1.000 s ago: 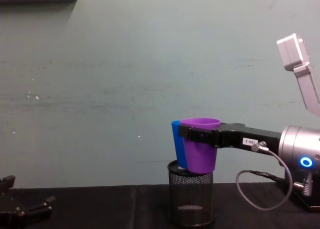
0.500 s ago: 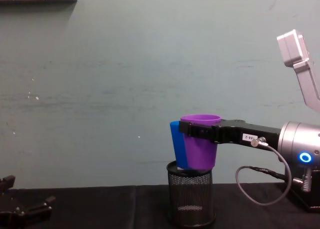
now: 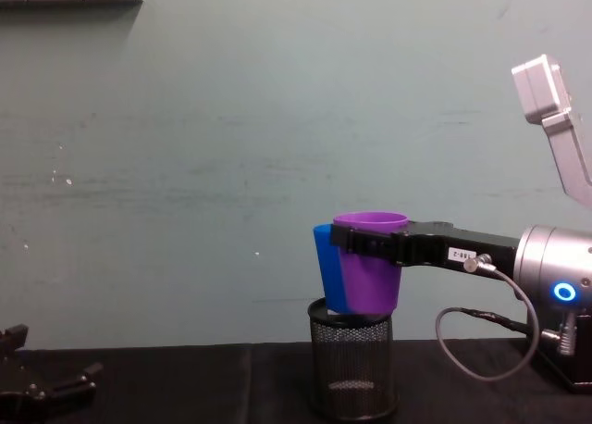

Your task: Pick up one cup with a gripper and tap it against the other cup.

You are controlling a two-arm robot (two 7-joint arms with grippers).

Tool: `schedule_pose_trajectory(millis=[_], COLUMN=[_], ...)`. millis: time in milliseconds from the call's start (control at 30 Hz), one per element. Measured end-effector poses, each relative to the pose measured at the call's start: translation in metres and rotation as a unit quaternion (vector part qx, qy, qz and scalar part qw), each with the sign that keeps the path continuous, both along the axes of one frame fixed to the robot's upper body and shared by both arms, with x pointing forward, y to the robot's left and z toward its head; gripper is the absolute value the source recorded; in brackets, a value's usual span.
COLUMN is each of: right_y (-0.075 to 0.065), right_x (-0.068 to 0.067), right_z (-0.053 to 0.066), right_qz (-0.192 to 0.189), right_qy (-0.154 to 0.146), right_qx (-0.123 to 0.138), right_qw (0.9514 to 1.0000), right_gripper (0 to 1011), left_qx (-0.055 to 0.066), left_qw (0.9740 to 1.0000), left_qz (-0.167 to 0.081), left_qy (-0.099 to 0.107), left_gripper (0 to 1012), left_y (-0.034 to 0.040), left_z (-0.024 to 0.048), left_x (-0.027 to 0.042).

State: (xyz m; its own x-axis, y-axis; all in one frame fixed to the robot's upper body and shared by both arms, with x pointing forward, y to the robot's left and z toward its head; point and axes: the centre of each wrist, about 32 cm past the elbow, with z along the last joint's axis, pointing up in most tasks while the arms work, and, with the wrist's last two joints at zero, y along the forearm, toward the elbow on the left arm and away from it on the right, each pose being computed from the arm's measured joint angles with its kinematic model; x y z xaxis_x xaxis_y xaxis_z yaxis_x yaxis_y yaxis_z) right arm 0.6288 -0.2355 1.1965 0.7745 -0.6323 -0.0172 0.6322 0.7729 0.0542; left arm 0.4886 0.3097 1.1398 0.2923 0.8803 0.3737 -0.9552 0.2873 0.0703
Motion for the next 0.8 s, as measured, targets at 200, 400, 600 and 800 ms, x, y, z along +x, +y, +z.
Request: schedule_pose_trajectory(millis=[200, 400, 600, 800], right_y=[0.0001, 0.0002, 0.0002, 0.0002], right_x=[0.0000, 0.0000, 0.0000, 0.0000], right_z=[-0.0001, -0.0001, -0.0001, -0.0001], right_qz=[0.000, 0.000, 0.000, 0.000], right_qy=[0.000, 0.000, -0.001, -0.001], right_qx=[0.000, 0.000, 0.000, 0.000], right_qw=[1.0000, 1.0000, 1.0000, 1.0000], right_gripper=[754, 754, 754, 754], left_qx=[0.000, 0.000, 0.000, 0.000], left_qw=[1.0000, 1.0000, 1.0000, 1.0000], left_qz=[0.000, 0.000, 0.000, 0.000], left_qy=[0.000, 0.000, 0.000, 0.000], left_gripper=[1000, 1000, 1000, 1000], left_y=[0.0000, 0.0000, 0.0000, 0.0000], left_z=[0.0000, 0.0000, 0.0000, 0.0000], left_x=[0.0000, 0.0000, 0.0000, 0.0000])
